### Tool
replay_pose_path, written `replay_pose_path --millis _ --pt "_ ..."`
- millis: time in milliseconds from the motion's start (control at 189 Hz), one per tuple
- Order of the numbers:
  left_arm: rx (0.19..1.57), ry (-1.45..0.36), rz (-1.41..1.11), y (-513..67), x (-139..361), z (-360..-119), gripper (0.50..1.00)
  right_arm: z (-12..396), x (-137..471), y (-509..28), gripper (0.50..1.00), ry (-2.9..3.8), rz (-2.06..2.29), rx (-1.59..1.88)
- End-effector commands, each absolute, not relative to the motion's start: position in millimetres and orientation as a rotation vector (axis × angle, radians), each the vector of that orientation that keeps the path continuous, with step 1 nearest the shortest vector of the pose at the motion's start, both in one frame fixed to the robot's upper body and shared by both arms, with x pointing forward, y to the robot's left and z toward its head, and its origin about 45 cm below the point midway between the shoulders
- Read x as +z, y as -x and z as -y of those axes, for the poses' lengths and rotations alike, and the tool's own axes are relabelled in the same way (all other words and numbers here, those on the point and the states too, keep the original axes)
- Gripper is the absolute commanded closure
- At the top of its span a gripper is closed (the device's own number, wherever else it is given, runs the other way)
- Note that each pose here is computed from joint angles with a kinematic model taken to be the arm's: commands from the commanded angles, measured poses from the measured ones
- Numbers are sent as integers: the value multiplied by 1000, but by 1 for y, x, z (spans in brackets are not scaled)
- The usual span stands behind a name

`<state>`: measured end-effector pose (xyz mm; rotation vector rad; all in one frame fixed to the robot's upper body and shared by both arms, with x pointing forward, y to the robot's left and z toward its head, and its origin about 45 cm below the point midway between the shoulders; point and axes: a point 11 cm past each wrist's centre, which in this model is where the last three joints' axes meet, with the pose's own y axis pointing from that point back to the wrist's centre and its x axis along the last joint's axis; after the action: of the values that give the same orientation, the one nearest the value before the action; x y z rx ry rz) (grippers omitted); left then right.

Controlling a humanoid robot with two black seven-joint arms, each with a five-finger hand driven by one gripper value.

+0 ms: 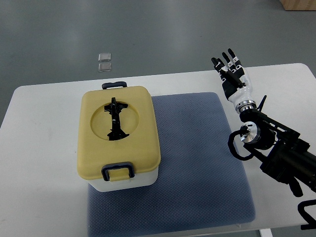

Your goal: Open white storage box with right hand

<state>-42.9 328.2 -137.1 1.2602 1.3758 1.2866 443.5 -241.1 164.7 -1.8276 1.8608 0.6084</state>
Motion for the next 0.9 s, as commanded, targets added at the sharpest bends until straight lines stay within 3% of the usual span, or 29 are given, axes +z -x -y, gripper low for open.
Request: replay_pose_path --millis 0,896 --pt "1287 -1260 -1375 43 -137 -328 500 240 164 -443 570 1827 -1860 610" --pt "1292 -1261 -1377 44 -137 -329 500 241 169 -446 570 1832 -1855 599"
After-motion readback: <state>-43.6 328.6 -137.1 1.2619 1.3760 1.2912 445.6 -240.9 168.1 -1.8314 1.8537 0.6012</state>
